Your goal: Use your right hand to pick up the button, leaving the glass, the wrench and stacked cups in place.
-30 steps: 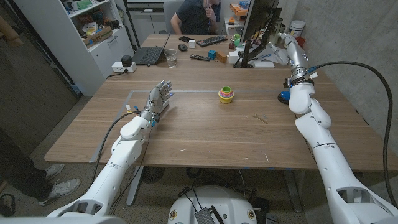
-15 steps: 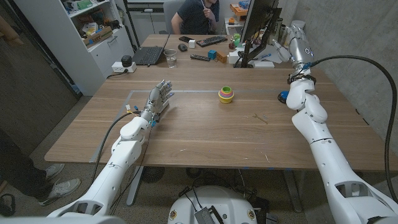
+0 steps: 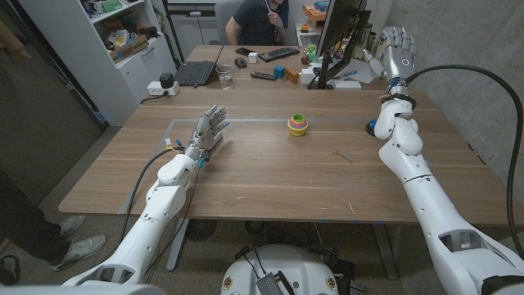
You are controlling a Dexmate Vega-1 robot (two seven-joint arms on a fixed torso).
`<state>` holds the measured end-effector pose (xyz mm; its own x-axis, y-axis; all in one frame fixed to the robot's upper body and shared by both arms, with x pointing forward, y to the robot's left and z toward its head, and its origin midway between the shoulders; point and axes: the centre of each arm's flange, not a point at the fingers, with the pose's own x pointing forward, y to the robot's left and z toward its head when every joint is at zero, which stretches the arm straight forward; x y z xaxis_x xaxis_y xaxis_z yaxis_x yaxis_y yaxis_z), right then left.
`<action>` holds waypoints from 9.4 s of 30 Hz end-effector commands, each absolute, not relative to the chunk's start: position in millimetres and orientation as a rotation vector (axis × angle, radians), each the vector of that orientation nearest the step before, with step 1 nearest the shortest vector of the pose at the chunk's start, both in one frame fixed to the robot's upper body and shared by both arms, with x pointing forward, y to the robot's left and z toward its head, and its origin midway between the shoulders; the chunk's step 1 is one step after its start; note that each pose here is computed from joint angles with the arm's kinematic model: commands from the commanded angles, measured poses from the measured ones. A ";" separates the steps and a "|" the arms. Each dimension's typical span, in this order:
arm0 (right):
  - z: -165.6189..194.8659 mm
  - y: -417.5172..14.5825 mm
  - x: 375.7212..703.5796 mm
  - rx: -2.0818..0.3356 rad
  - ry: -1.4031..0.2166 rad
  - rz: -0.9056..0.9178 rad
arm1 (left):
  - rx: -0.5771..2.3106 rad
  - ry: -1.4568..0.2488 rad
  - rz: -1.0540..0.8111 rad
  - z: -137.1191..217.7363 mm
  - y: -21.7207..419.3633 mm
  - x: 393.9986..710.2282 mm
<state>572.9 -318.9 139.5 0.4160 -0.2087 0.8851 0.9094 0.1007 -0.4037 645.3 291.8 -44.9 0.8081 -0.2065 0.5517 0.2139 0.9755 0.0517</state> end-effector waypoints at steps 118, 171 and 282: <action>67.1 -346.9 687.1 -1.316 0.203 -0.681 | -0.020 -0.552 -0.204 -54.9 305.7 656.7; 49.2 -343.7 696.9 -1.427 0.431 -0.469 | -0.022 -0.564 -0.202 -58.7 308.8 649.3; 149.6 -297.3 617.7 -1.341 -0.133 -0.809 | 0.012 -0.572 -0.211 -53.1 307.9 656.0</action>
